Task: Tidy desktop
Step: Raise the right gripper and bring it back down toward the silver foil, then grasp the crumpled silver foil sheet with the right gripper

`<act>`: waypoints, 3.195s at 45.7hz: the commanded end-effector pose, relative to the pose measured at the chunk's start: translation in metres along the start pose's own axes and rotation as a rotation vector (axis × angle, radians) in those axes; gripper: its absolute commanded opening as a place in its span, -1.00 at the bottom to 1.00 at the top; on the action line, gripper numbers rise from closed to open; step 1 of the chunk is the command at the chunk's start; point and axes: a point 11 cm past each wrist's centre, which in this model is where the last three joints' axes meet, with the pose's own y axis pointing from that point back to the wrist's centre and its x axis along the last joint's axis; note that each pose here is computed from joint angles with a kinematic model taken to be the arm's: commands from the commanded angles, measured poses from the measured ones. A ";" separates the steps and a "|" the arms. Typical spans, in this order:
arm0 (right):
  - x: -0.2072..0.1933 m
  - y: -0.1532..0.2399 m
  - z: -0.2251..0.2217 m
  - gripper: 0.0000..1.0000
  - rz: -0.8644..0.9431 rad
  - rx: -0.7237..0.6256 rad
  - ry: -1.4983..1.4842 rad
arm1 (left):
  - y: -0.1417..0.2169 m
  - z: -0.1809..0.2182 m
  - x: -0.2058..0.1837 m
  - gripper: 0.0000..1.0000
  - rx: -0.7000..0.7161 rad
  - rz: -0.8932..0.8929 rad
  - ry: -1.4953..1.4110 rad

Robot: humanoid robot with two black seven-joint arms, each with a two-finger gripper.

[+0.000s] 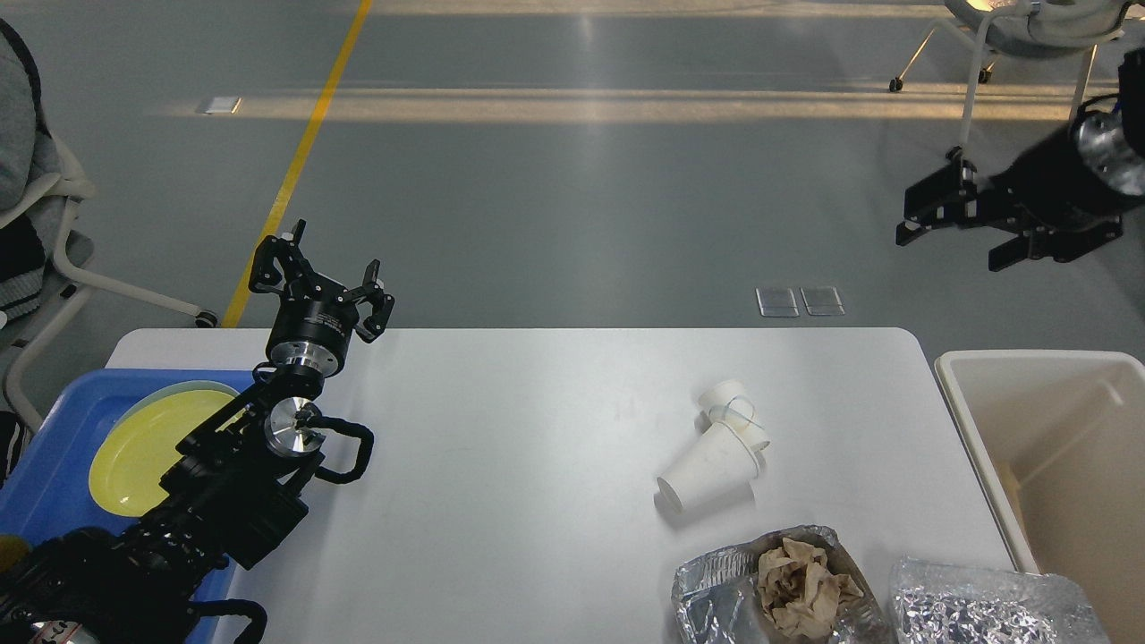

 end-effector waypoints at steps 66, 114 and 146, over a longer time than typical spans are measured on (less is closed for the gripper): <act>-0.162 -0.200 0.153 0.90 -0.339 -0.252 -0.275 | 0.000 0.000 0.000 1.00 0.000 0.000 0.000; -0.210 -0.249 0.170 0.48 -0.328 -0.086 -0.740 | 0.000 0.000 0.000 1.00 0.000 0.001 0.000; -0.218 -0.263 0.159 -1.00 -0.316 -0.120 -0.689 | 0.000 0.000 0.000 1.00 0.000 0.001 0.000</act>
